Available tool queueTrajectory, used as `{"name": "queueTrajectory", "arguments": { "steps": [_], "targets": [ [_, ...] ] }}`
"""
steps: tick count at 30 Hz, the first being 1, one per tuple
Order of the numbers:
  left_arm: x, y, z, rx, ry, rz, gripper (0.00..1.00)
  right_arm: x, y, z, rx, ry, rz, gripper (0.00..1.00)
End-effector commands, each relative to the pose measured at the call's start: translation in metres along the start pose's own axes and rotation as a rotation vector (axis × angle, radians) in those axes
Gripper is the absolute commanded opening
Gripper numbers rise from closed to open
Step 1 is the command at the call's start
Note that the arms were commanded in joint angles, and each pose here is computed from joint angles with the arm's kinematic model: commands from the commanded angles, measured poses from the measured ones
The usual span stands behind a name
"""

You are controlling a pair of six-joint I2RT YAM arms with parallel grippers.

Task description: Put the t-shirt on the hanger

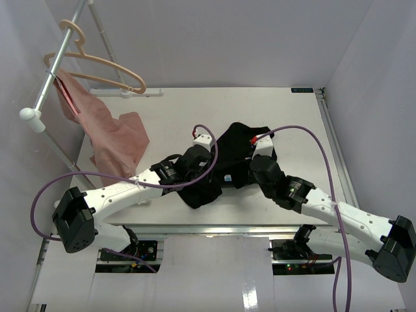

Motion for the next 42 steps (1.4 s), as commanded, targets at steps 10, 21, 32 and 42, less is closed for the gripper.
{"name": "queueTrajectory", "arguments": {
  "steps": [10,21,32,42],
  "targets": [
    [0.025,0.158,-0.073,-0.368,0.187,-0.066,0.73,0.021,0.005,0.0,0.004,0.18,-0.001,0.08],
    [0.114,0.212,-0.081,-0.421,0.6,-0.281,0.84,0.025,0.0,0.004,0.035,0.194,-0.03,0.08],
    [0.182,0.232,-0.077,-0.496,0.742,-0.424,0.8,0.024,-0.001,0.004,0.029,0.193,-0.038,0.08],
    [0.216,0.251,-0.085,-0.551,0.84,-0.416,0.77,0.024,-0.002,0.004,0.033,0.198,-0.042,0.08]
  ]
}}
Point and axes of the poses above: each gripper's point midway between its finger pads, its own z axis out along the fingers, its own x axis along the line the jaws close on, y = z × x, the point moved 8 cm from there along -z, back along the fingers, and after that the axes turned 1 degree about z, right-handed, at the moved point
